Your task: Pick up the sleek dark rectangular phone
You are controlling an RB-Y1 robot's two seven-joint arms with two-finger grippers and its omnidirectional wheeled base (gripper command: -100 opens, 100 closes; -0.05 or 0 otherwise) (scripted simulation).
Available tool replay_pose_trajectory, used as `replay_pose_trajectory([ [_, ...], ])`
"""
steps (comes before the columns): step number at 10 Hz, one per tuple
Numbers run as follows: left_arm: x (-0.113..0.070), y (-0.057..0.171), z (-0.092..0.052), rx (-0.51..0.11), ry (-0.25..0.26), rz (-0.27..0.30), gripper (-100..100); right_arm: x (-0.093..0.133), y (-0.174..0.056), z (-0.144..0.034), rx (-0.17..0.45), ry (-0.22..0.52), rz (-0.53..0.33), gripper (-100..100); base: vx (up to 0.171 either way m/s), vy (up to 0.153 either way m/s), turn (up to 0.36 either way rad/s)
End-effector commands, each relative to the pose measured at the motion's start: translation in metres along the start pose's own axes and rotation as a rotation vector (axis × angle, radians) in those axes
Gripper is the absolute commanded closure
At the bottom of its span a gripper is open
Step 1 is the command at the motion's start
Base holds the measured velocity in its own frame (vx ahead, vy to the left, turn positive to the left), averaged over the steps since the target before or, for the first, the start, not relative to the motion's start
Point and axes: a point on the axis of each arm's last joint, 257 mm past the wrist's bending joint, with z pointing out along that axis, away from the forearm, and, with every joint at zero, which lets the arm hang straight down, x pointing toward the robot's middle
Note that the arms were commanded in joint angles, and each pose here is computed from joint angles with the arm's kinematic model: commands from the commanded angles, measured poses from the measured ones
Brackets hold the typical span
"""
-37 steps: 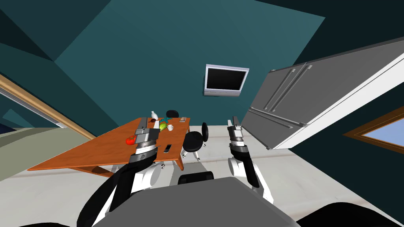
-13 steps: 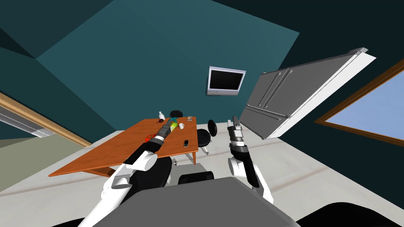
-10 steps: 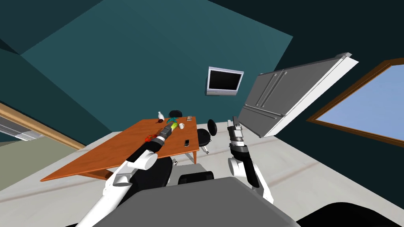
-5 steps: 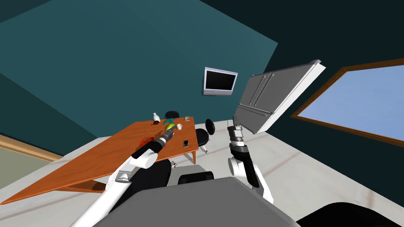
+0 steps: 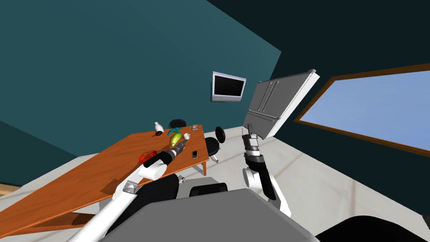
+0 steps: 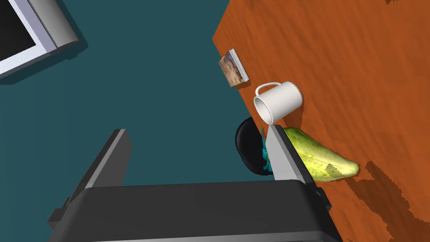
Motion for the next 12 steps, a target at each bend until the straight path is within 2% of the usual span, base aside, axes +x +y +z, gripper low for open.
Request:
replay_pose_trajectory([
  [1, 0.01, 0.039, 0.001, -0.103, 0.049, 0.021, -100, 0.0, 0.0, 0.0, 0.0, 0.0, 0.0, 0, 0.028, -0.018, -0.326],
  [3, 0.018, 0.102, -0.007, -0.26, 0.104, 0.045, -100, 0.0, 0.0, 0.0, 0.0, 0.0, 0.0, 0, 0.049, -0.04, -0.408],
  [4, 0.017, 0.107, -0.008, -0.27, 0.103, 0.043, -100, 0.0, 0.0, 0.0, 0.0, 0.0, 0.0, 0, 0.036, -0.027, -0.103],
  [5, 0.022, 0.131, -0.015, -0.334, 0.132, 0.057, -100, 0.0, 0.0, 0.0, 0.0, 0.0, 0.0, 0, 0.038, -0.039, -0.24],
  [6, 0.02, 0.138, -0.016, -0.349, 0.128, 0.054, -100, 0.0, 0.0, 0.0, 0.0, 0.0, 0.0, 0, 0.034, -0.026, -0.12],
  [7, 0.022, 0.167, -0.027, -0.423, 0.152, 0.066, -100, 0.0, 0.0, 0.0, 0.0, 0.0, 0.0, 0, 0.037, -0.026, -0.177],
  [8, 0.021, 0.17, -0.027, -0.429, 0.151, 0.065, -100, 0.0, 0.0, 0.0, 0.0, 0.0, 0.0, 0, 0.039, -0.024, -0.164],
  [10, 0.021, 0.23, -0.056, -0.585, 0.189, 0.086, -100, 0.0, 0.0, 0.0, 0.0, 0.0, 0.0, 0, 0.062, -0.052, -0.35],
  [11, 0.021, 0.23, -0.056, -0.585, 0.189, 0.086, -100, 0.0, 0.0, 0.0, 0.0, 0.0, 0.0, 0, 0.057, -0.034, -0.097],
  [12, 0.019, 0.258, -0.073, -0.66, 0.205, 0.096, -100, 0.0, 0.0, 0.0, 0.0, 0.0, 0.0, 0, 0.051, -0.034, -0.25],
])
